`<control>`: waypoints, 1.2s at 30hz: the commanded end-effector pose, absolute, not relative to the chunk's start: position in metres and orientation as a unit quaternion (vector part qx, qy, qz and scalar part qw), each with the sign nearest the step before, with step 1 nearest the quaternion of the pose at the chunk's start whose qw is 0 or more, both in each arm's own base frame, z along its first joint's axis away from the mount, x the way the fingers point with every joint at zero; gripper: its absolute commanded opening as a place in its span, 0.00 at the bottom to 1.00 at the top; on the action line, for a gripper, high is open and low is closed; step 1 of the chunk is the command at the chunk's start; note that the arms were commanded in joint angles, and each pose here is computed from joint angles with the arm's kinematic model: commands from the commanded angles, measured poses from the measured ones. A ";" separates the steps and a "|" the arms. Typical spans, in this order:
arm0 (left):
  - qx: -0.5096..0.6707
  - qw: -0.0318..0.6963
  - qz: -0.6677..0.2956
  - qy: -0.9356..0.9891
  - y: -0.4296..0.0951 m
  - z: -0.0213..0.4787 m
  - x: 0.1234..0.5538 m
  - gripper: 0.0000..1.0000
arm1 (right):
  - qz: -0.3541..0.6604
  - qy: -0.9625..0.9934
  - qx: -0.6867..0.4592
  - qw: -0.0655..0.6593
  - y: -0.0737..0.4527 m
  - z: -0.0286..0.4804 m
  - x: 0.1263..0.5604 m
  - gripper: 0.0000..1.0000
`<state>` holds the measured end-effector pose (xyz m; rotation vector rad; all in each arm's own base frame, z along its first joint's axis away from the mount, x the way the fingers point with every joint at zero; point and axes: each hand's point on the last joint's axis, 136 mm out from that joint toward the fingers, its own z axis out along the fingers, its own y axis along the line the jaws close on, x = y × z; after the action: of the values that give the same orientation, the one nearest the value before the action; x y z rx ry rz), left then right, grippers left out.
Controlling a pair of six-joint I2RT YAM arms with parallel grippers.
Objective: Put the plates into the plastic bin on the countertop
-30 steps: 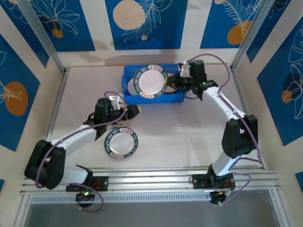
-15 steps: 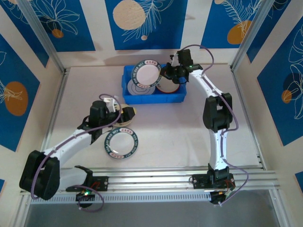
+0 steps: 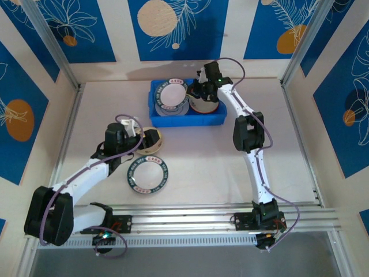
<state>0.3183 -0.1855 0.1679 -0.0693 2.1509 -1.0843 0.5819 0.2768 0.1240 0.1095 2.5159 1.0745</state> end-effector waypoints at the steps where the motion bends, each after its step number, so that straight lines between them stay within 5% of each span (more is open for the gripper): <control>1: -0.030 0.351 -0.422 0.835 -0.181 0.166 0.313 0.86 | 0.395 0.898 0.040 0.191 0.286 0.130 0.580 0.00; 19: -0.039 0.336 -0.424 0.840 -0.183 0.152 0.321 0.85 | 0.386 0.907 0.035 0.163 0.304 0.099 0.575 0.00; 27: -0.039 0.339 -0.424 0.839 -0.182 0.154 0.320 0.85 | 0.369 0.913 0.037 0.167 0.300 0.105 0.573 0.33; 36: -0.038 0.344 -0.428 0.835 -0.183 0.157 0.323 0.85 | 0.343 0.919 0.025 0.191 0.289 0.132 0.569 0.40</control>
<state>0.3201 -0.1834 0.1499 -0.1044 2.2008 -1.0804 0.5730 0.2906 0.0884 0.1242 2.6302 0.9915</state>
